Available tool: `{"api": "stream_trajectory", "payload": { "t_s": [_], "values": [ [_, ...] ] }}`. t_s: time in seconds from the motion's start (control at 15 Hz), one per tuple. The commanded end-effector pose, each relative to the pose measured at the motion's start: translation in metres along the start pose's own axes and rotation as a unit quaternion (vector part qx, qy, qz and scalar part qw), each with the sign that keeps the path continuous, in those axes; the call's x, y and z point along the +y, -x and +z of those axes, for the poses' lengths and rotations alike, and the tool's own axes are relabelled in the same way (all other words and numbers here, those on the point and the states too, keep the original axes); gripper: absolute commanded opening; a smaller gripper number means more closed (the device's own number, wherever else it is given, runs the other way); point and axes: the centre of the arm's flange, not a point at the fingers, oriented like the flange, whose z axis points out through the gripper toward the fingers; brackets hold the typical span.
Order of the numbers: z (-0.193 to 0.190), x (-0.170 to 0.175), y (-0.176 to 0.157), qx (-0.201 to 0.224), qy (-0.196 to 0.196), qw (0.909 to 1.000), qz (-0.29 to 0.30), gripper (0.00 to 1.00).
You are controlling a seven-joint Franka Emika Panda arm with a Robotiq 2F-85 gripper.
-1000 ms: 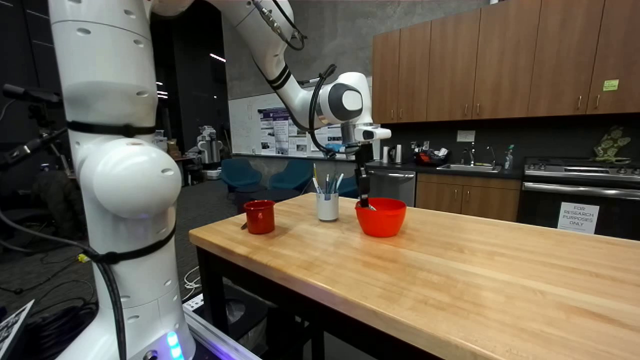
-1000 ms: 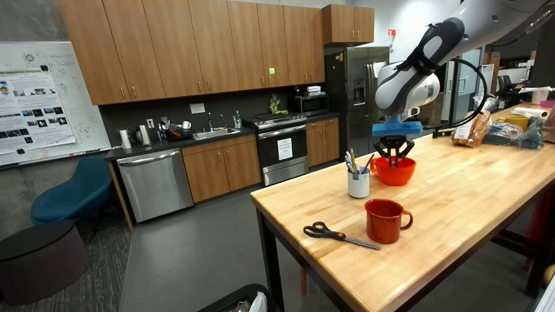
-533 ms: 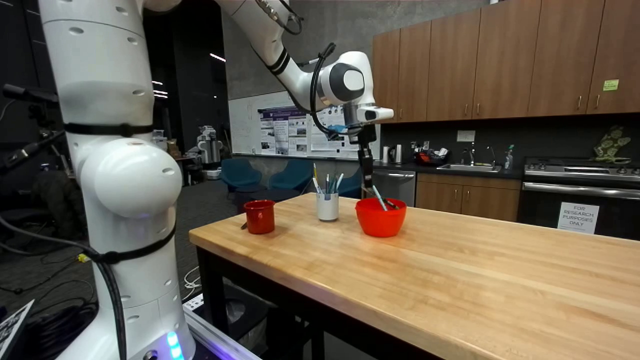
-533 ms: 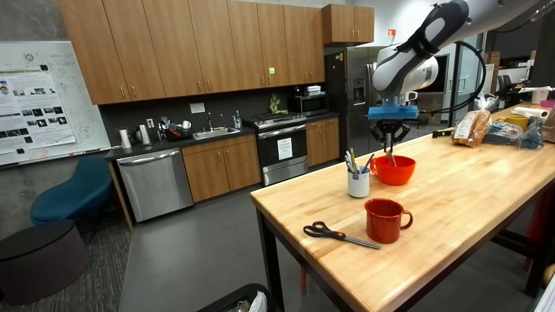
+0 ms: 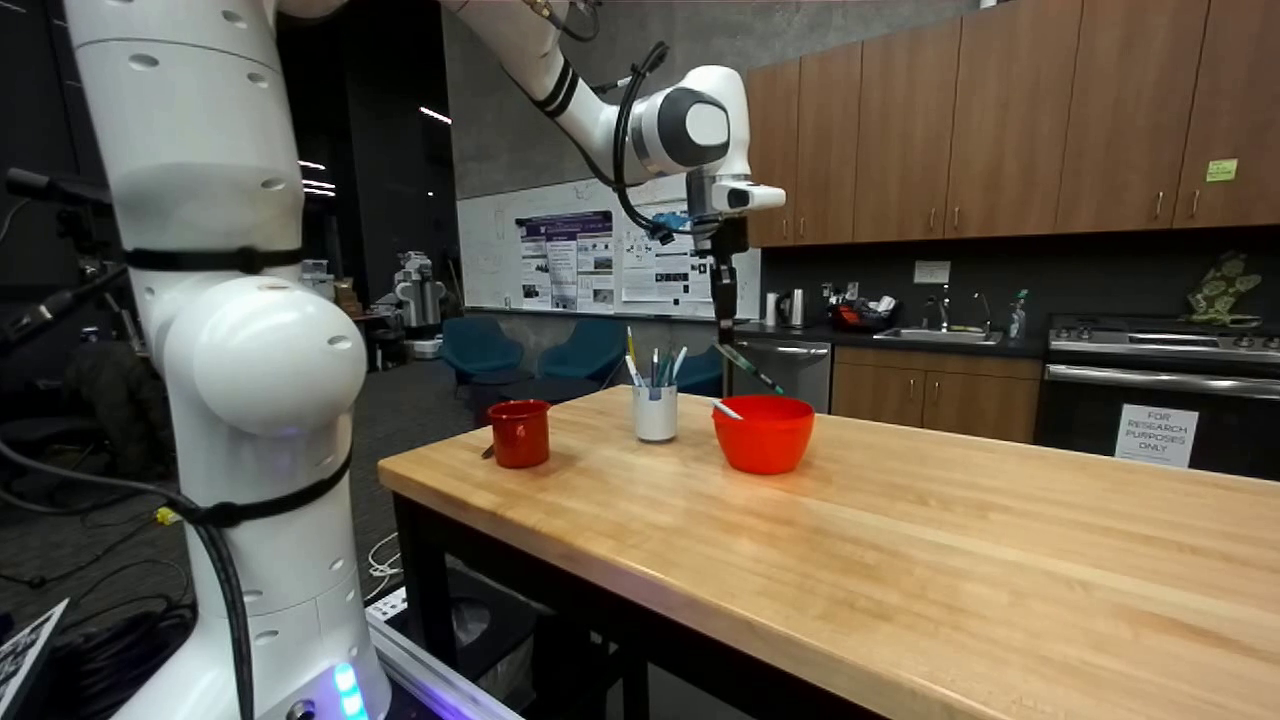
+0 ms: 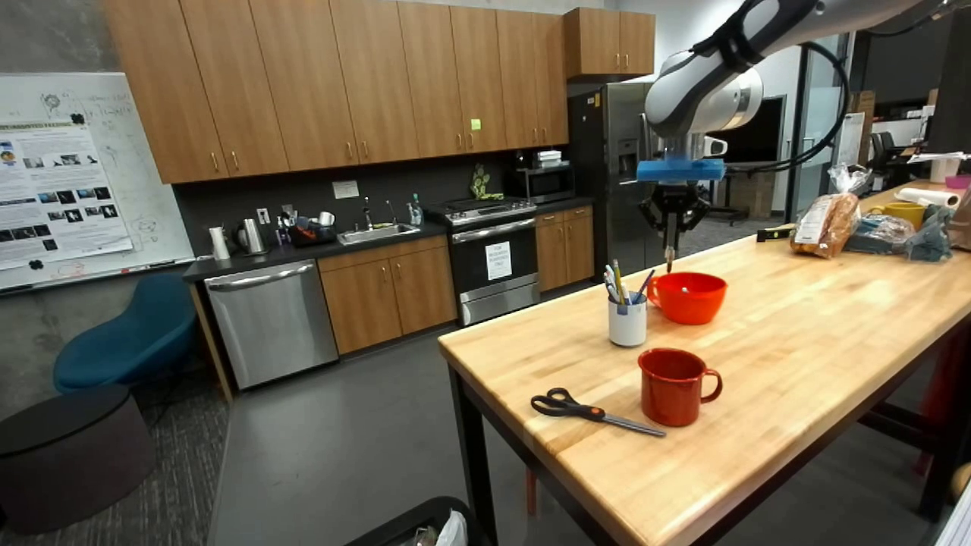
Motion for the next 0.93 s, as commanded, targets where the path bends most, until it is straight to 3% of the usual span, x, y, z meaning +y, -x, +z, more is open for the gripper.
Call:
{"api": "stream_trajectory", "payload": {
  "t_s": [0.0,0.2,0.47,0.87],
  "values": [
    [-0.030,-0.002,0.011,-0.047,-0.026,0.9985,-0.009,0.04],
    [-0.052,-0.006,0.025,-0.097,-0.052,0.9935,-0.028,0.04],
    [-0.070,-0.011,0.044,-0.177,-0.067,0.9804,-0.055,0.04],
    [-0.071,-0.017,0.067,-0.257,-0.044,0.9631,-0.066,0.04]
  ]
}}
